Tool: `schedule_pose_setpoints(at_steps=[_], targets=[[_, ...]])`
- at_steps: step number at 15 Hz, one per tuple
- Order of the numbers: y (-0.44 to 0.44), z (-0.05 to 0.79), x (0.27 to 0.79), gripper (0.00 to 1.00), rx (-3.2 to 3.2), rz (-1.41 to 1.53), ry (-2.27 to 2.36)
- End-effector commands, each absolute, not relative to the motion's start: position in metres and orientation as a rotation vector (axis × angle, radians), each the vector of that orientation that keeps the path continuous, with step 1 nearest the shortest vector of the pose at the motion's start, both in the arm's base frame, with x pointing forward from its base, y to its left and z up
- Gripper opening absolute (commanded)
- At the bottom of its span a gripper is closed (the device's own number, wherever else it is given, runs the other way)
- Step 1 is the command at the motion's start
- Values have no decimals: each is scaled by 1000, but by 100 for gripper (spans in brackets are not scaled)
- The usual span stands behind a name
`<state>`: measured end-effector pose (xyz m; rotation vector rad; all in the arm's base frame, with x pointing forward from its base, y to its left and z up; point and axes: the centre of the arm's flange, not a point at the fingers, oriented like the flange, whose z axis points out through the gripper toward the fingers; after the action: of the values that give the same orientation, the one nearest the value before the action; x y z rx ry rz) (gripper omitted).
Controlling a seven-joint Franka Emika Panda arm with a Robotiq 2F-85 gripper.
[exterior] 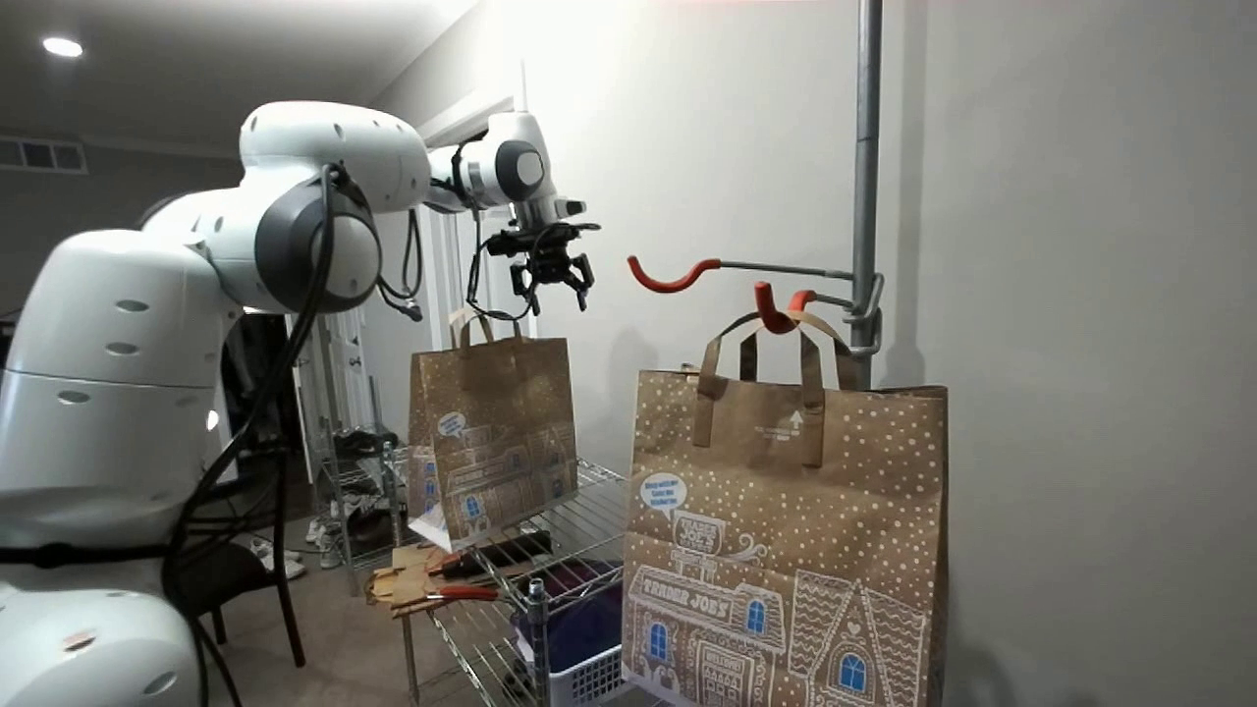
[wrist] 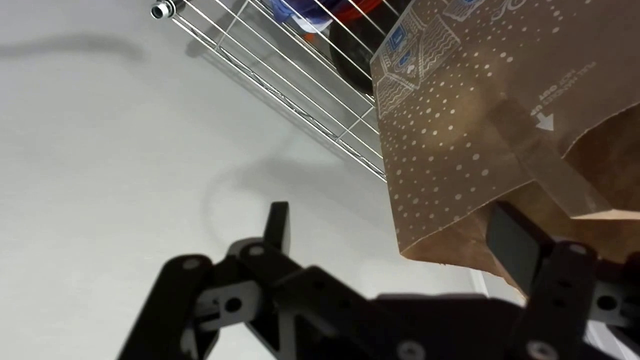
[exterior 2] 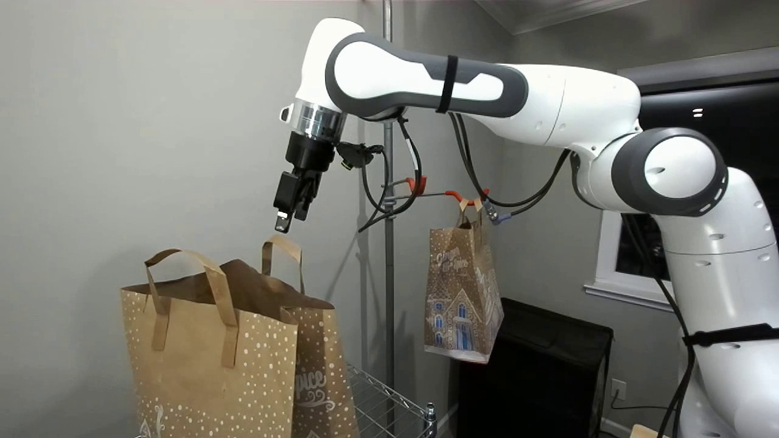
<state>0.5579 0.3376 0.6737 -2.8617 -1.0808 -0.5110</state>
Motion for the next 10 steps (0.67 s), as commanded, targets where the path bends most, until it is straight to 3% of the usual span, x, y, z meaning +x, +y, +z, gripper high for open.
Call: schedule_pose_setpoints(at_steps=[1,10], targets=[[337,674,558,100,-2862,-512,-1080],[403,678,556,100,-2793,-625,-844]])
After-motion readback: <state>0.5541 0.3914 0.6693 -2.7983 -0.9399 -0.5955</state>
